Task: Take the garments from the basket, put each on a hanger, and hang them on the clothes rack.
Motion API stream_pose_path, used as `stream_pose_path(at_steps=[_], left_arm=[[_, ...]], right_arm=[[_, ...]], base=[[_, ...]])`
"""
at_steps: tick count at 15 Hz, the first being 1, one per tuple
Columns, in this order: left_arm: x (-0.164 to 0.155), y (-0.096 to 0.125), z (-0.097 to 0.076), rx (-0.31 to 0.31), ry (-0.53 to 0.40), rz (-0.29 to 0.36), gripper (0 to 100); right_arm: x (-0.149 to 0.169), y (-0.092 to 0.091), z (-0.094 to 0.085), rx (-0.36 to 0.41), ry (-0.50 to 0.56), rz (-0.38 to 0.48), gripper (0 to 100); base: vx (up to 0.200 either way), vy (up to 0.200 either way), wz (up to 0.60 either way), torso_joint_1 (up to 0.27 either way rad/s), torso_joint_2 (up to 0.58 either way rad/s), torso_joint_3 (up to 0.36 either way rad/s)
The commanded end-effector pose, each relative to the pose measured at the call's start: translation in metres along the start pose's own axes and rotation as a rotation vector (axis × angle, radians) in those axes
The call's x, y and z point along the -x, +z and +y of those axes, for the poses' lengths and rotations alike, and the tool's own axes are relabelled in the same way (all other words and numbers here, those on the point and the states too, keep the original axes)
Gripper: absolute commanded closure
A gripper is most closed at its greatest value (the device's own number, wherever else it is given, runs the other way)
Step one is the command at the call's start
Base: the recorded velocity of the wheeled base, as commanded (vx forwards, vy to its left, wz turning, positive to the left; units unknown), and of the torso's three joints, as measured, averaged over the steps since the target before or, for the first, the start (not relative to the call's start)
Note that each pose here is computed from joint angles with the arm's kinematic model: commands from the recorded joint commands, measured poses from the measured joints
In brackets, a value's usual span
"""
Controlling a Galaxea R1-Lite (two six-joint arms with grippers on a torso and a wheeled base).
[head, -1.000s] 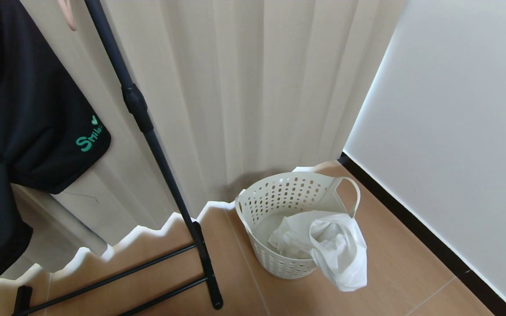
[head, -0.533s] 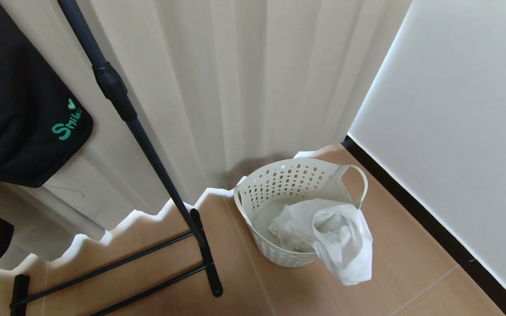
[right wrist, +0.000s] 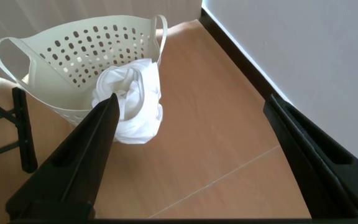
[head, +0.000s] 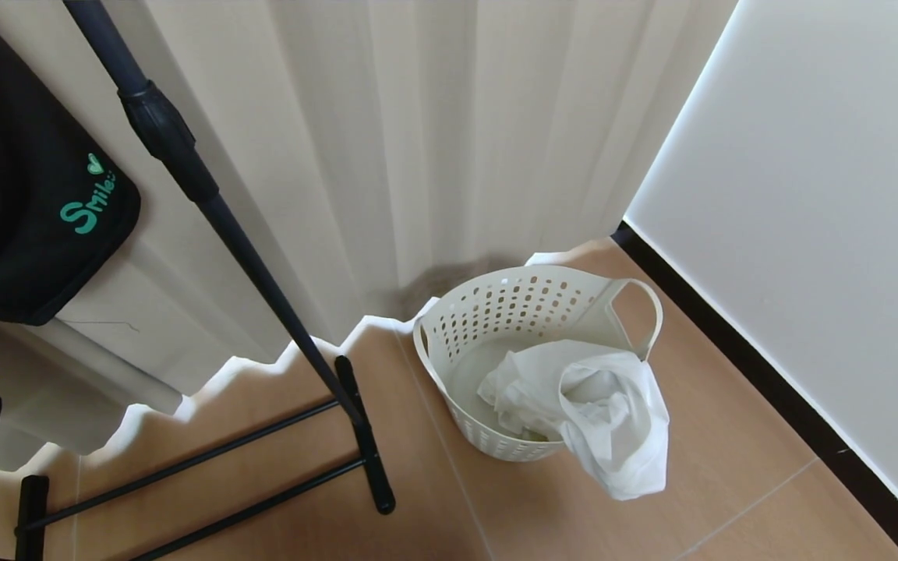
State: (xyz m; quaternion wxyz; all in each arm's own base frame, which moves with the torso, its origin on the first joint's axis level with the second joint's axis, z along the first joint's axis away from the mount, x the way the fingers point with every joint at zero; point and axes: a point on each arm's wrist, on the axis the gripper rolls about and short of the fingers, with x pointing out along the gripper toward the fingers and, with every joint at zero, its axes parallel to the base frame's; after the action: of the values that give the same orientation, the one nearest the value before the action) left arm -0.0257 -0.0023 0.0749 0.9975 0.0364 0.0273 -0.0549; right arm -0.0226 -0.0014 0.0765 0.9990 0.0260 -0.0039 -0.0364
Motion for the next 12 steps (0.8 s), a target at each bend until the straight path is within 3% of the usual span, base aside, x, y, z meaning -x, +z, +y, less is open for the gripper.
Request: stream_pose_path(at_steps=[1,9,12], left_arm=[[-0.0001,0.0,0.0,0.001,0.0,0.001,0],[-0.0001,0.0,0.0,0.002,0.0,0.001,0],[-0.0001,0.0,0.0,0.007,0.0,0.001,0]], right_arm=[[-0.0001,0.0001,0.0,0.0,-0.001,0.0,0],[-0.0008,-0.0006,0.0,0.006,0.011,0.019,0],[-0.0094,0.0008,0.0,0.036,0.06,0.14,0]], base=[[0.0,0.0,0.0,-0.002,0.0,-0.11],[0.0,0.0,0.0,0.003,0.0,-0.185],[0.0,0.0,0.0,0.007,0.0,-0.149]])
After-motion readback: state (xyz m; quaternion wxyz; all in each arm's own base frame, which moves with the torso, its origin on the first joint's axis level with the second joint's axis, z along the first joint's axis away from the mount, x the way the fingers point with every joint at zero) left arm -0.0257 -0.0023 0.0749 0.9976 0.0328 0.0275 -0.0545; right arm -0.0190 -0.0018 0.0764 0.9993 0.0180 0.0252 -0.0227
